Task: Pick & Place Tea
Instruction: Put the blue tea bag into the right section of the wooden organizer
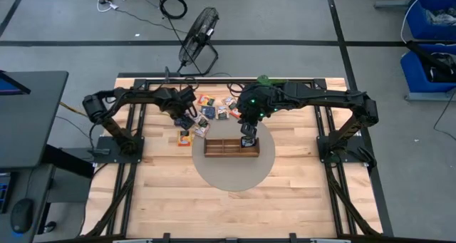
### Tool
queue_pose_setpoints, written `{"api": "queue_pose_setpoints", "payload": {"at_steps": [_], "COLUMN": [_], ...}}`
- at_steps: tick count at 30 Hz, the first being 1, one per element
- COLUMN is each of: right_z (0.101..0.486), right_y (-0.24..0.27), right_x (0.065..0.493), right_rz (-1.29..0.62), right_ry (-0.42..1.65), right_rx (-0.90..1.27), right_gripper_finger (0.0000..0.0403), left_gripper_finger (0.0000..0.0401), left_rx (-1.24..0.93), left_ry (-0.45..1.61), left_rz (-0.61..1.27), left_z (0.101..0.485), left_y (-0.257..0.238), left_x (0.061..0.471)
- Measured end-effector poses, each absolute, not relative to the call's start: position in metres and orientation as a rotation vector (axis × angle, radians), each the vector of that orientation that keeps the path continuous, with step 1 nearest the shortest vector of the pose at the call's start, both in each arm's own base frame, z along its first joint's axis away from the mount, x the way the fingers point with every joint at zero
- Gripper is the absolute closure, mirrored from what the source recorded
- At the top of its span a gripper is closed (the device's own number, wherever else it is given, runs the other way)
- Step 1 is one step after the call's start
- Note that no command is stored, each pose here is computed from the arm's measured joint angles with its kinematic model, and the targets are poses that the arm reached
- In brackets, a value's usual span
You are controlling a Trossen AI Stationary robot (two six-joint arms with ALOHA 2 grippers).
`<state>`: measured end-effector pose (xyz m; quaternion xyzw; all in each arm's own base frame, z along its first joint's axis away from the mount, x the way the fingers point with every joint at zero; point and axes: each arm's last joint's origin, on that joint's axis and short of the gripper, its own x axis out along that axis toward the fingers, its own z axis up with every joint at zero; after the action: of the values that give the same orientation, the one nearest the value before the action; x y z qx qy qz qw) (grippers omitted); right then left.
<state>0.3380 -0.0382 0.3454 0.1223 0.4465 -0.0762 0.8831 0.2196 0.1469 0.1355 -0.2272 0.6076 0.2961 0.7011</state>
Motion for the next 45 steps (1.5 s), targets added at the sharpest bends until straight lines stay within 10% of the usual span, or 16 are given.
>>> {"api": "queue_pose_setpoints", "payload": {"at_steps": [10, 26, 45], "right_z": [0.345, 0.345, 0.366], "right_y": [-0.038, -0.038, -0.051], "right_x": [0.338, 0.338, 0.358], "right_rz": [-0.167, -0.167, -0.14], "right_ry": [0.928, 0.928, 0.619], "right_rx": [0.272, 0.27, 0.291], "right_gripper_finger": [0.0289, 0.0289, 0.0289], "left_gripper_finger": [0.0088, 0.0388, 0.0397], "left_rx": [-0.517, -0.562, -0.685], "left_ry": [1.397, 1.234, 0.0], "left_rz": [0.63, 0.691, 0.593], "left_z": [0.124, 0.168, 0.327], "left_y": [0.148, 0.136, 0.117], "left_x": [0.222, 0.211, 0.184]}}
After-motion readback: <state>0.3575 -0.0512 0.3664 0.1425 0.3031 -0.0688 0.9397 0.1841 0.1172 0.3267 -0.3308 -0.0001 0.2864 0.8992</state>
